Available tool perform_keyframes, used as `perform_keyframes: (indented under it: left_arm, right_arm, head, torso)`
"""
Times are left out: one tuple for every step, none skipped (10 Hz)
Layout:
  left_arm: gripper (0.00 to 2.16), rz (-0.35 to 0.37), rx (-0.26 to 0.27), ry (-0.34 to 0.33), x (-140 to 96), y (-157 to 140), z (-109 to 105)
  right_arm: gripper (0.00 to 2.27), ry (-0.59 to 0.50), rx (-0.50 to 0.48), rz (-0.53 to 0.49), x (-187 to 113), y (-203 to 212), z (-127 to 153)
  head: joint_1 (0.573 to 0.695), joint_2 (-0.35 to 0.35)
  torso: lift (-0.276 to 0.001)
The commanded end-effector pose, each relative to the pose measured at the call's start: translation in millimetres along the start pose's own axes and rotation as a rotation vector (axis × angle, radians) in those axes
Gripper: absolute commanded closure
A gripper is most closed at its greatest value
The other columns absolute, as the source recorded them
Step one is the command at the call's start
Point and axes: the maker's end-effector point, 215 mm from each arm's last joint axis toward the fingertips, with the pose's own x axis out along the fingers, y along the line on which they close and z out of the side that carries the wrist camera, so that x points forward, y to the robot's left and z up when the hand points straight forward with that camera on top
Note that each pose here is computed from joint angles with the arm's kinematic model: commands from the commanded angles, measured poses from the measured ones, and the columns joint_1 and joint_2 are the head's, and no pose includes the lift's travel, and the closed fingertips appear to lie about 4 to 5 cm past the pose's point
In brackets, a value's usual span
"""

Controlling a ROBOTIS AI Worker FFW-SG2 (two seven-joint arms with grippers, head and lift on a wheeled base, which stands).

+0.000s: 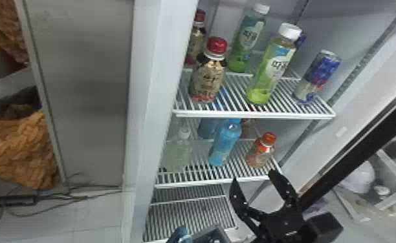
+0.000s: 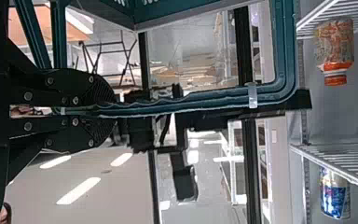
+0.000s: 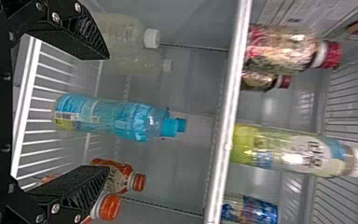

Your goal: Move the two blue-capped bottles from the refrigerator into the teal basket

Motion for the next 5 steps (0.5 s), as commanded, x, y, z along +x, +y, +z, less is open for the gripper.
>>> perform_keyframes:
  left_arm:
    - [1.09,-0.003,0.0,-0.003,0,-1,1]
    - [1.09,-0.003,-0.001,0.0,1,-1,0]
    - [1.09,-0.003,0.0,-0.002,1,-1,0]
    - [1.09,-0.005,0.0,-0.003,1,-1,0]
    - [1.09,-0.005,0.0,-0.003,1,-1,0]
  right_arm:
    - [0.18,0.004,-0.001,0.005,14,-3,-16]
    - [0.17,-0.015,-0.005,0.014,23,-3,-15]
    - [0.16,-0.025,-0.006,0.014,28,-4,-16]
    - [0.15,-0.033,-0.004,0.015,36,-5,-18]
    - [0.14,-0.045,-0.006,0.015,43,-6,-17]
  head:
    - [0.695,-0.35]
    - [0.695,-0.35]
    - [0.695,-0.35]
    - [0.695,-0.35]
    - [0.695,-0.35]
  torso:
    - [-0.151]
    - [-0.151]
    - [-0.151]
    - [-0.151]
    - [-0.151]
